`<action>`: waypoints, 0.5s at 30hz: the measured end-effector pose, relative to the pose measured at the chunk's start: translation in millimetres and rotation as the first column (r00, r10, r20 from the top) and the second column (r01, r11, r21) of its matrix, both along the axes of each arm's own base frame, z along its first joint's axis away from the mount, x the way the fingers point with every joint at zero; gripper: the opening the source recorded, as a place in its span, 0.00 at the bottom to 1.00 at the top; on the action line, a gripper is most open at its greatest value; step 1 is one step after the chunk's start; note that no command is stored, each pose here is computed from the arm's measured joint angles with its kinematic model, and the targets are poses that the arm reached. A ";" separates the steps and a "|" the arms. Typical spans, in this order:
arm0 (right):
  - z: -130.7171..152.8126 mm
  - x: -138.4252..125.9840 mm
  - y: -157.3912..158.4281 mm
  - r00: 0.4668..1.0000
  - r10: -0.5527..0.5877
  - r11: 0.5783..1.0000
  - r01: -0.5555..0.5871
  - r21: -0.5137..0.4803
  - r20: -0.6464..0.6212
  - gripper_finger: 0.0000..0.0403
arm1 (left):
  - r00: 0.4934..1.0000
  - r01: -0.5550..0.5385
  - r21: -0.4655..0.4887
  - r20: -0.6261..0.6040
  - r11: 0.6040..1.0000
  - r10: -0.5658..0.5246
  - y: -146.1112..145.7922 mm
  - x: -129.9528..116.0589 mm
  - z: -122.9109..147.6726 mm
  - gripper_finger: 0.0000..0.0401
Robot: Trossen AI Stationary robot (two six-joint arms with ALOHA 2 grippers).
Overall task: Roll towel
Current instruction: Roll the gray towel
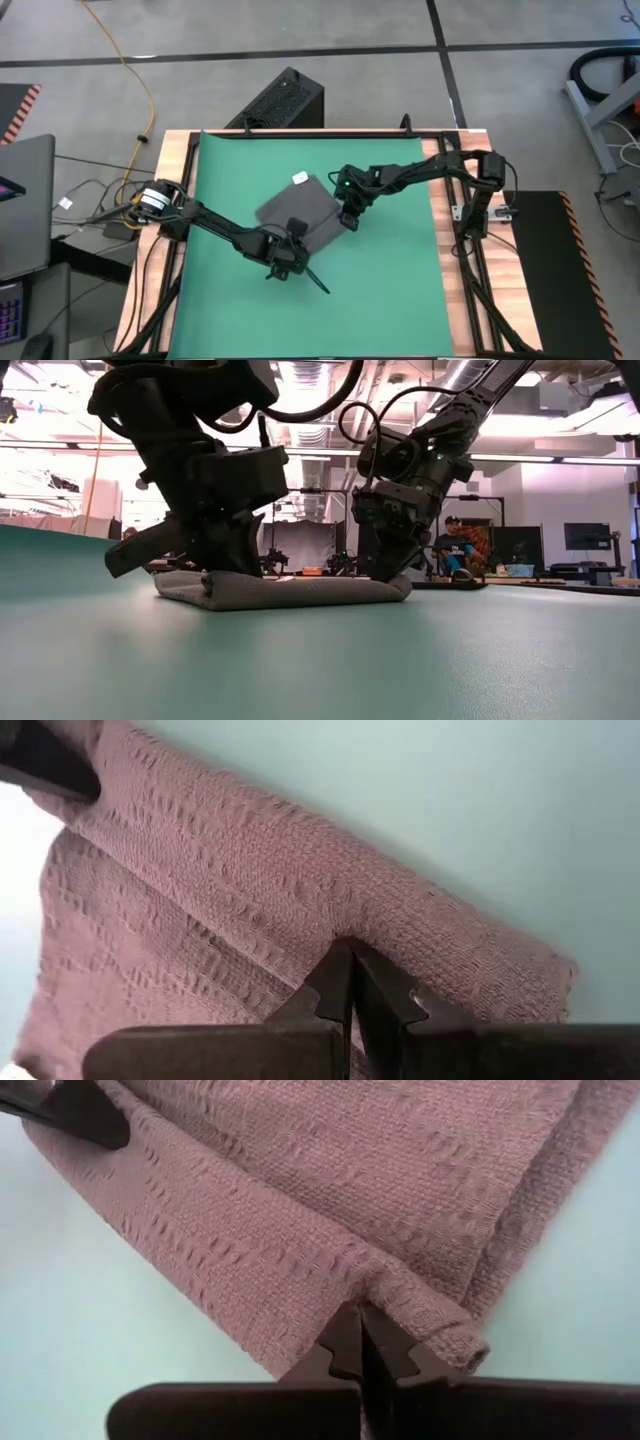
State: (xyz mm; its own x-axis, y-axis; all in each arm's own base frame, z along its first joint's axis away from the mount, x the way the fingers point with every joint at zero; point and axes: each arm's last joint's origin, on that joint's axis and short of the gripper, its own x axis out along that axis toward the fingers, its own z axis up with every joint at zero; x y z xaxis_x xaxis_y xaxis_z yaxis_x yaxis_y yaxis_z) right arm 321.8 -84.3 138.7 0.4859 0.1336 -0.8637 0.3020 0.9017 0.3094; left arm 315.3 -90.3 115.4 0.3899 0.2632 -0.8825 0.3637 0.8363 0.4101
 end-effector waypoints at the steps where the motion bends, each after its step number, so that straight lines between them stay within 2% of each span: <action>1: 2.7 -0.3 1.1 1.000 0.001 1.000 -0.001 -0.007 0.007 0.03 | 1.000 0.015 0.017 -0.005 1.000 -0.015 0.3 -0.2 0.0 0.00; 9: 53.4 -13.3 0.6 0.995 -0.031 0.994 0.041 -0.099 0.098 0.03 | 0.998 0.059 0.056 -0.037 0.997 -0.057 3.9 -0.9 -0.3 0.00; 12: 71.1 -13.0 2.8 0.979 0.040 0.990 -0.011 -0.142 0.201 0.03 | 0.994 0.095 0.069 -0.051 0.993 -0.092 4.6 -0.7 -0.3 0.00; 15: 72.8 -6.4 6.4 0.949 0.128 0.988 -0.095 -0.126 0.289 0.02 | 0.986 0.158 0.091 -0.074 0.983 -0.151 5.2 -0.5 -0.3 0.00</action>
